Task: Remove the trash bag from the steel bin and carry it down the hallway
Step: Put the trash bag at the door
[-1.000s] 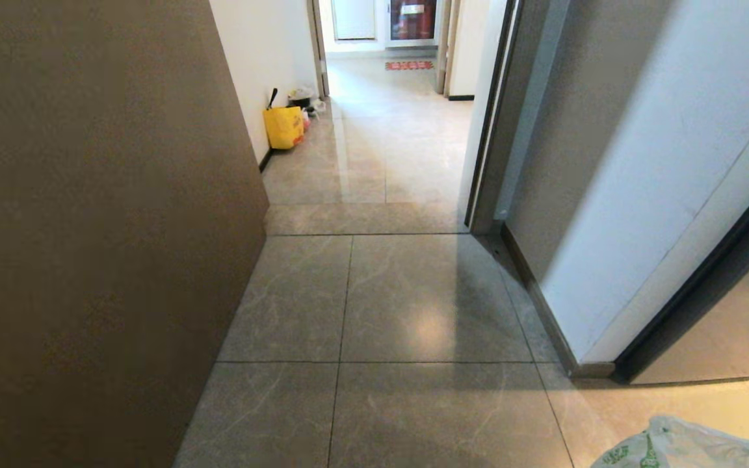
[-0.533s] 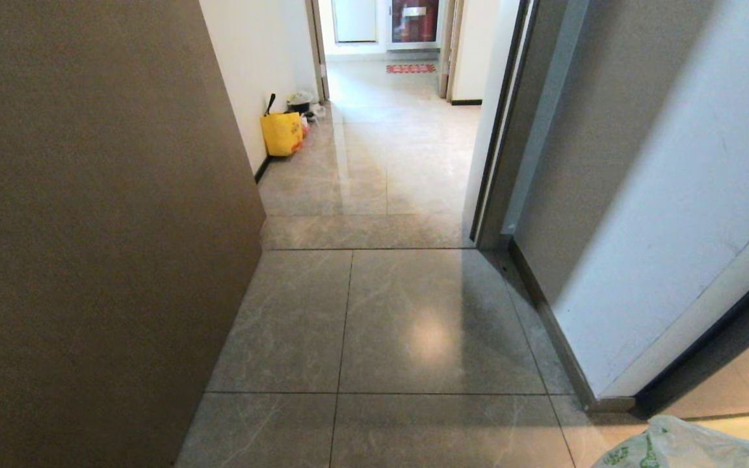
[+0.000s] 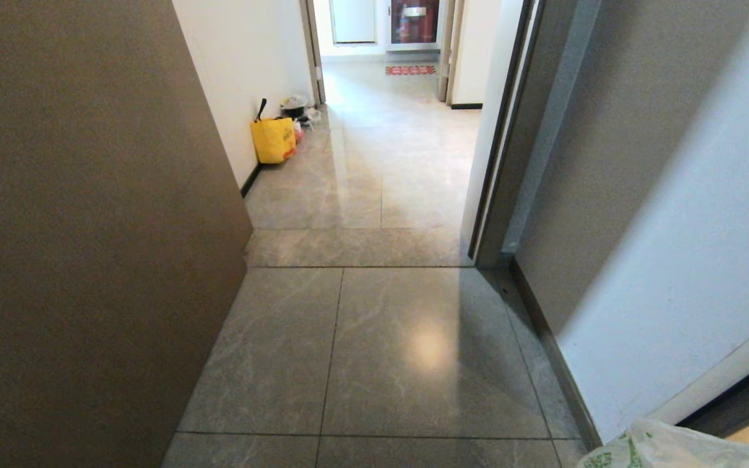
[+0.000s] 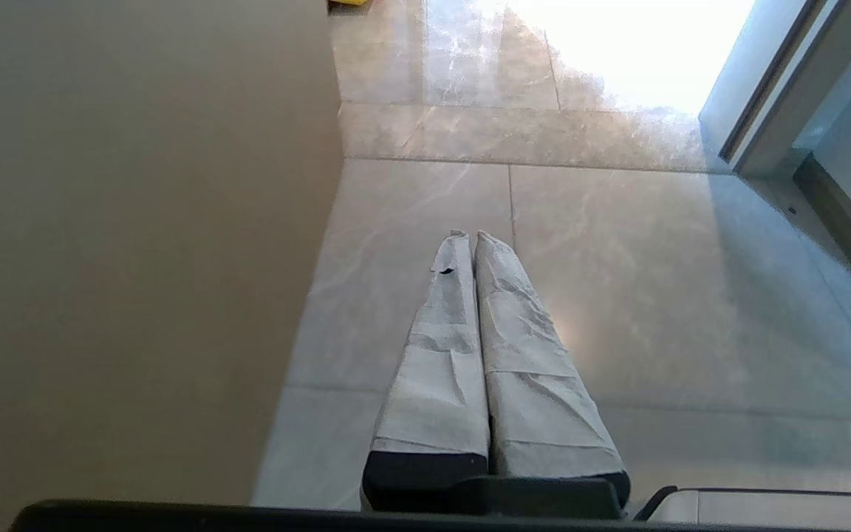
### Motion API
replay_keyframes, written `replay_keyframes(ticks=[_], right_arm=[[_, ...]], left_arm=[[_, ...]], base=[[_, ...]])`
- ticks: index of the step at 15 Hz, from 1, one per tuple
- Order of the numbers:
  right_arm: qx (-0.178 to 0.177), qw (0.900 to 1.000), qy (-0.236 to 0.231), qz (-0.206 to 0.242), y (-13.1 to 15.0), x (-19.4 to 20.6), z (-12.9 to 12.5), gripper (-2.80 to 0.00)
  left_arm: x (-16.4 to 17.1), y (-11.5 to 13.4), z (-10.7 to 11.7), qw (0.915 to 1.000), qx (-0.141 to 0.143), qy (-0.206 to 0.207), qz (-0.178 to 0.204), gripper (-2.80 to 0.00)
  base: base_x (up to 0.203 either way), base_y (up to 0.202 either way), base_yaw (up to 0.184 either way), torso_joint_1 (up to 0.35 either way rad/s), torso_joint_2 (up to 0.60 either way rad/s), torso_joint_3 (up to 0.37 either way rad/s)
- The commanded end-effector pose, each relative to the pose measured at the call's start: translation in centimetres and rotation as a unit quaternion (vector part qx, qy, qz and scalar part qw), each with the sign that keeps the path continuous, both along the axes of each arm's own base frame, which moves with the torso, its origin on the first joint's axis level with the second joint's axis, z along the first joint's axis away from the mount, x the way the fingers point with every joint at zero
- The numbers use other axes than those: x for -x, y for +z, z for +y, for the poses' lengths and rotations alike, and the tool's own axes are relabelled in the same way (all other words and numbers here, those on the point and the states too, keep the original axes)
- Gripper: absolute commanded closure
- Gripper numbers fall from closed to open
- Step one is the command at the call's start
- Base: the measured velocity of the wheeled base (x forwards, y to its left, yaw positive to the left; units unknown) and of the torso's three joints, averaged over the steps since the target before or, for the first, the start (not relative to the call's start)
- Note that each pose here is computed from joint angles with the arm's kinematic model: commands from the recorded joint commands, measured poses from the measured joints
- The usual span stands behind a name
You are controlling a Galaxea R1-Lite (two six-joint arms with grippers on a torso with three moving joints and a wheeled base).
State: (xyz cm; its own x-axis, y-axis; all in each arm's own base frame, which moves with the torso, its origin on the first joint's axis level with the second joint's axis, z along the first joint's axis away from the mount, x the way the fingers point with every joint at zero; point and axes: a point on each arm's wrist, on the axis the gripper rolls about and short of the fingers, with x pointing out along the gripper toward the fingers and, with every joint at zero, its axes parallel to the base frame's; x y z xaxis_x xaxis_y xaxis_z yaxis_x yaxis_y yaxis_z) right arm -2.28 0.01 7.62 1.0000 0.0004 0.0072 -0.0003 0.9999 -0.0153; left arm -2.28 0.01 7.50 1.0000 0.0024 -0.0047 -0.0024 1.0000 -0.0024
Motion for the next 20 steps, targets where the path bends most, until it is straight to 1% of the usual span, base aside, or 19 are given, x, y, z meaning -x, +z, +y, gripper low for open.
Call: replay_keyframes(ticks=[1, 4, 15, 20], right_arm=[[0.000, 1.000, 0.000, 0.000, 0.01, -0.01, 0.00, 0.00], [0.000, 1.000, 0.000, 0.001, 0.01, -0.01, 0.00, 0.00], [0.000, 1.000, 0.000, 0.000, 0.00, 0.00, 0.00, 0.00], [0.000, 1.000, 0.000, 0.001, 0.01, -0.01, 0.00, 0.00]], left_arm=[[0.00, 0.00, 0.00, 1.0000, 0.000, 0.000, 0.000, 0.00], [0.00, 0.00, 0.00, 1.0000, 0.000, 0.000, 0.000, 0.00], [0.00, 0.00, 0.00, 1.0000, 0.001, 0.000, 0.000, 0.00], [0.00, 0.00, 0.00, 1.0000, 0.000, 0.000, 0.000, 0.00]], base=[[0.186, -0.119, -0.006, 0.001, 0.00, -0.001], [0.138, -0.027, -0.003, 0.005, 0.00, 0.006], [0.000, 0.000, 0.000, 0.000, 0.00, 0.000], [0.000, 0.153, -0.005, 0.002, 0.00, 0.003]])
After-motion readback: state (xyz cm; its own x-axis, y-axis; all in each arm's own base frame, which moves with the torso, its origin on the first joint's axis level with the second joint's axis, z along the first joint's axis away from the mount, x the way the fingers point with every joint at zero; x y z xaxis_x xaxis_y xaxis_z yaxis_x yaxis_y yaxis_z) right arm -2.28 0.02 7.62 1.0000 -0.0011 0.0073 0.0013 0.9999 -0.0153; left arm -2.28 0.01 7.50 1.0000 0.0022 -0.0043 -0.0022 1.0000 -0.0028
